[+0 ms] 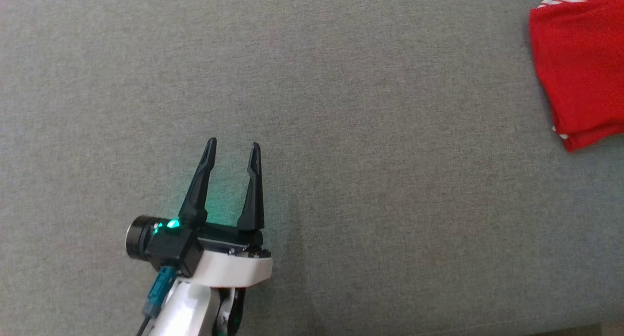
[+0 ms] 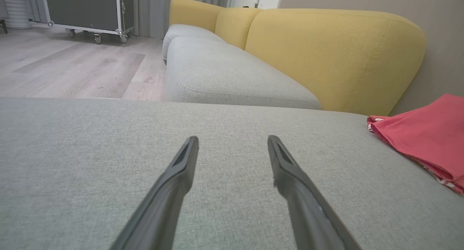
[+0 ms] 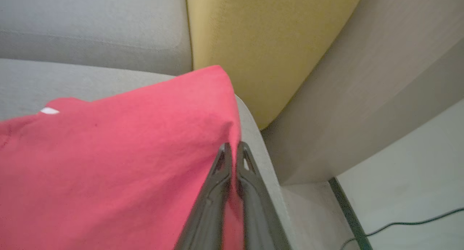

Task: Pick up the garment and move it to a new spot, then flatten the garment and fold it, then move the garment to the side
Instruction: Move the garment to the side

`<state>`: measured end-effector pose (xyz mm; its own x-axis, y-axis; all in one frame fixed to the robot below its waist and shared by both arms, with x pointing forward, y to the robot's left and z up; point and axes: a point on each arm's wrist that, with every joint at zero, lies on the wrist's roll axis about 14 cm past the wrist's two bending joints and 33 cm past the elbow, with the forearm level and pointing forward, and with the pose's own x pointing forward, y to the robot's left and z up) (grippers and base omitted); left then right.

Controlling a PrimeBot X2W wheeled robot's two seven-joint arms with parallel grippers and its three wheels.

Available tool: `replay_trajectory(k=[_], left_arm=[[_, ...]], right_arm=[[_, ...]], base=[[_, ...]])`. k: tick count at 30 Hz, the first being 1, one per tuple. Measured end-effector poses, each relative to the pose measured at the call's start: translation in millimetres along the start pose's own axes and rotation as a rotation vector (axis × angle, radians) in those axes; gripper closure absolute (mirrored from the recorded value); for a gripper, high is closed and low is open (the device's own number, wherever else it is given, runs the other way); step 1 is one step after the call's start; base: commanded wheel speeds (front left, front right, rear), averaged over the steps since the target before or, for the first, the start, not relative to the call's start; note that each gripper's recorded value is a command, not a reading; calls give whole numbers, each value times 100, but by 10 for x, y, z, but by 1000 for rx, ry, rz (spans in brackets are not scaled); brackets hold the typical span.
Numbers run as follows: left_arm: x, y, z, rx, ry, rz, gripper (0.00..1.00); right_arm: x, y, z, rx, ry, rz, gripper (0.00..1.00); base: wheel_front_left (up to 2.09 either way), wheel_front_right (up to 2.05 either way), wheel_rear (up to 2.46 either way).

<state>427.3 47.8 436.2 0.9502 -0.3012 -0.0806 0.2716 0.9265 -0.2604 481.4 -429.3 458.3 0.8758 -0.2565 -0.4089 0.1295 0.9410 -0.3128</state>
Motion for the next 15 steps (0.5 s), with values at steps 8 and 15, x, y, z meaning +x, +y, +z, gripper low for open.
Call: replay_trajectory(k=[8,15], left_arm=[[-34,-4,49,9,-6,-1,0],[-252,30,206,13,-34,32,0]], right_arm=[[-39,130,63,-26,-60,-12,0],[-434,1471,-187,158,-124,260,0]], base=[[0,0,0],[0,0,0]])
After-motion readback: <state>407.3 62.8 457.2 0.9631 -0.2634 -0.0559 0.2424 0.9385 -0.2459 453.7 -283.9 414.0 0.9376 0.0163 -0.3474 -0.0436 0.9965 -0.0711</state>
